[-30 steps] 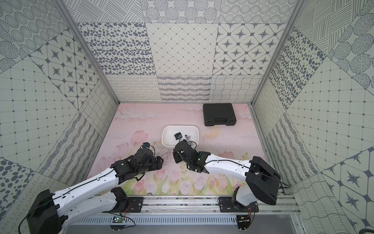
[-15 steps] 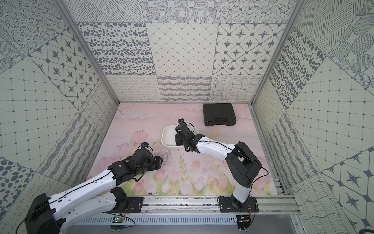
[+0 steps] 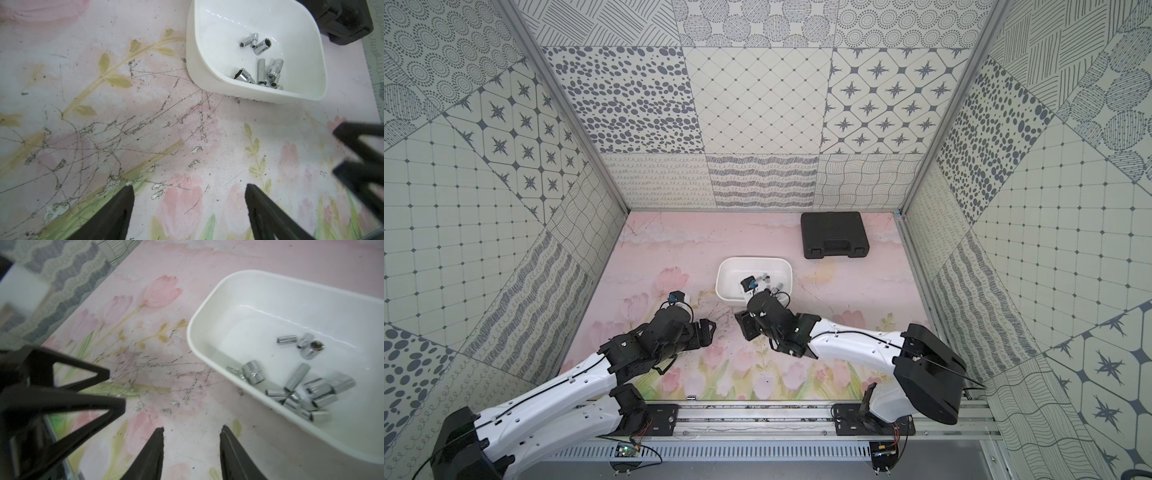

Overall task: Put the socket on the desktop into the storage box
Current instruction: Pick up the socket head from the center of the board, then place the socket head in the storage box, then reset both arms

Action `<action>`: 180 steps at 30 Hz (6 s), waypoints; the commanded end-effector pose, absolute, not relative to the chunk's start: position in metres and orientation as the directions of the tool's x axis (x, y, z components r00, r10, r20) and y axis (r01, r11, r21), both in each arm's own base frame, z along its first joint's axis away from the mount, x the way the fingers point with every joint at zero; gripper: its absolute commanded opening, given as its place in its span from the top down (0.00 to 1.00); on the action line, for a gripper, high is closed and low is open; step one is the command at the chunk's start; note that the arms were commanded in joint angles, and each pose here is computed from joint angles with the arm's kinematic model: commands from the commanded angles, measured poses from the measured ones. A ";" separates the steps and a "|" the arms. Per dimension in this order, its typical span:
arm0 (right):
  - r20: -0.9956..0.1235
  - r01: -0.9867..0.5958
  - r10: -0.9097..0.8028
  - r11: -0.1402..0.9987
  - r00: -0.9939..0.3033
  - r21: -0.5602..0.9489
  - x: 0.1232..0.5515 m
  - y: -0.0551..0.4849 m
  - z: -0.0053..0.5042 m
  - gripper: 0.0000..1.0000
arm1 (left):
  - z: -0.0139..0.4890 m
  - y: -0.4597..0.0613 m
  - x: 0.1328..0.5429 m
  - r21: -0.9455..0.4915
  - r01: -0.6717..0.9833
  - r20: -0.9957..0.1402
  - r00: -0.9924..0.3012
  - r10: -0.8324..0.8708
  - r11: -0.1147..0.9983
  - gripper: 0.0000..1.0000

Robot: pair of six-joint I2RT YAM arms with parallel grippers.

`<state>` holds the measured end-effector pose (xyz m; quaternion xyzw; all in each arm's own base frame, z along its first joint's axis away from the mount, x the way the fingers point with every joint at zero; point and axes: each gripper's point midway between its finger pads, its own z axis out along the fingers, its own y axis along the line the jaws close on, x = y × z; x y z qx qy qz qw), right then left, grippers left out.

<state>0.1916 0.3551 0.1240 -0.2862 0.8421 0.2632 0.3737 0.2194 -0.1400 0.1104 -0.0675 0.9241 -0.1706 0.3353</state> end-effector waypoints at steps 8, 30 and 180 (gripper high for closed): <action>-0.840 -0.849 -0.346 0.477 -0.418 0.226 0.082 0.415 0.081 0.49 | 0.131 -0.103 0.222 -0.331 -0.091 -0.701 -0.642 -0.309 0.939 0.12; -0.835 -0.918 -0.444 0.360 -0.325 0.166 0.051 0.472 0.036 0.48 | 0.120 -0.085 0.219 -0.289 -0.201 -0.688 -0.636 -0.349 0.936 0.09; -0.959 0.131 0.049 0.991 -0.278 0.013 0.402 -0.008 0.107 0.03 | 0.081 0.004 0.395 -0.004 -0.144 -0.929 -0.366 -0.057 0.990 0.01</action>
